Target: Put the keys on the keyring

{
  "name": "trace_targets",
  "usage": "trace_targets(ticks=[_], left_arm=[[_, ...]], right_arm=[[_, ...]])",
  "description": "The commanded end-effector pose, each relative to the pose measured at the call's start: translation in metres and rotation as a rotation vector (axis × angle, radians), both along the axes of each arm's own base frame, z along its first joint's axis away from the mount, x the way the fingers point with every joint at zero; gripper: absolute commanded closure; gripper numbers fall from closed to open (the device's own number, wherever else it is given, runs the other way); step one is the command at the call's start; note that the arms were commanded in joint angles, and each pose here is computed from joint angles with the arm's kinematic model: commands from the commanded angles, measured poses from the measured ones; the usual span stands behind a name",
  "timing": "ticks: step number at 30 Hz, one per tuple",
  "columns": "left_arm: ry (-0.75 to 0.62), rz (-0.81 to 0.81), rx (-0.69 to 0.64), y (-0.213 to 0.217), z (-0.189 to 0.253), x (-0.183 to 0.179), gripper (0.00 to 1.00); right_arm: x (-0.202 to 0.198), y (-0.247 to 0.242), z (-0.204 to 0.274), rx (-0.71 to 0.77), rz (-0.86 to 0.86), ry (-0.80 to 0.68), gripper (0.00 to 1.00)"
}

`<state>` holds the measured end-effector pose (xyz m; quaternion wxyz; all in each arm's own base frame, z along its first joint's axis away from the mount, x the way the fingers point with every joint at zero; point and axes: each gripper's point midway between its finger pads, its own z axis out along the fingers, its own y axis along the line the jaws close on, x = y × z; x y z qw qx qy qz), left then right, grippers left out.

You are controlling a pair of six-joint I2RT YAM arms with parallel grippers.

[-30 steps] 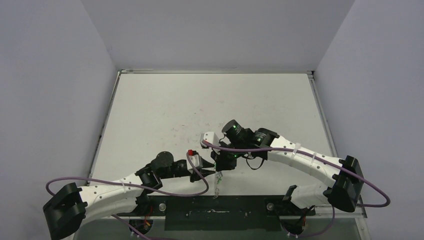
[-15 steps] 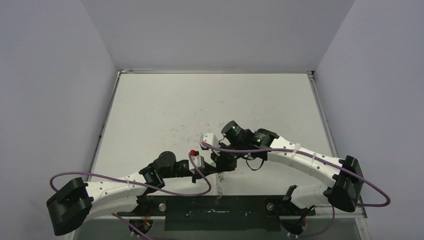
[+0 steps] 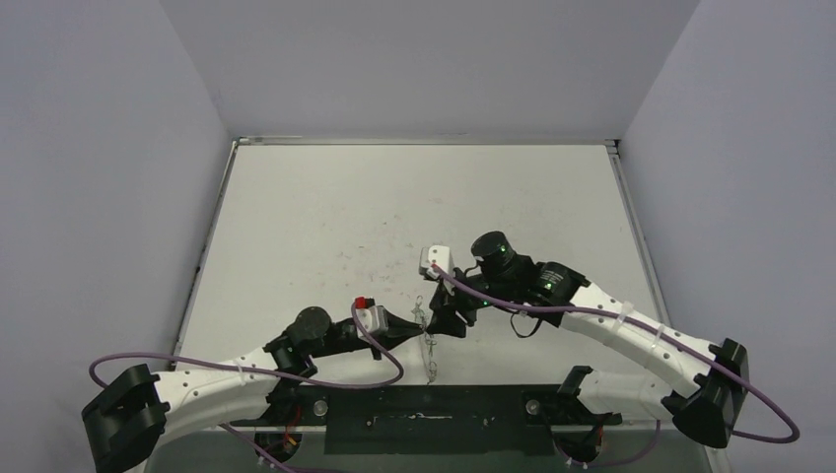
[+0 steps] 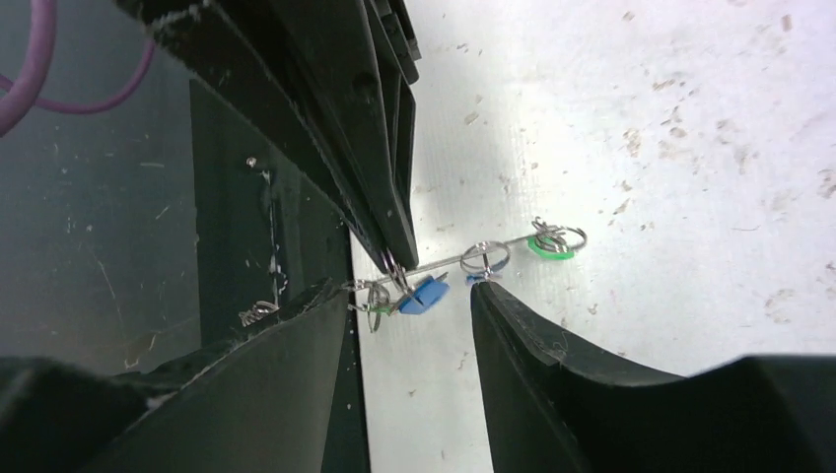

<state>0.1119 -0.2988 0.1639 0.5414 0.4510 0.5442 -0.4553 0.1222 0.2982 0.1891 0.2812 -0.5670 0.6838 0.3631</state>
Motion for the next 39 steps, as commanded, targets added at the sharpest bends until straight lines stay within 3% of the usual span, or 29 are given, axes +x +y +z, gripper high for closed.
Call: trace_targets(ticks=[1,10,13,22,28,34,39], left_arm=[[-0.085,0.046,-0.198,0.006,0.051,0.004,1.0],[-0.133,0.009,-0.277,0.012,0.069,-0.007,1.0],[-0.136,-0.004,-0.282,0.011,0.072,-0.009,1.0],[-0.134,-0.025,-0.28,0.008,0.074,-0.011,1.0],[-0.132,-0.025,-0.281,0.008,0.074,-0.011,1.0],[-0.13,-0.018,-0.284,0.008,0.074,-0.01,1.0],[-0.123,-0.009,-0.279,0.009,0.073,-0.009,1.0]], right_arm=[[-0.001,0.004,0.039,0.225,0.046,-0.078,0.51],[-0.017,0.006,0.053,0.384,0.155,-0.143,0.67],[-0.019,0.008,0.053,0.405,0.174,-0.141,0.68],[-0.014,0.017,0.037,0.38,0.172,-0.095,0.78],[-0.012,0.017,0.03,0.366,0.167,-0.089,0.79],[-0.012,0.016,0.022,0.334,0.176,-0.079,1.0],[-0.012,0.015,0.021,0.307,0.182,-0.068,1.0]])
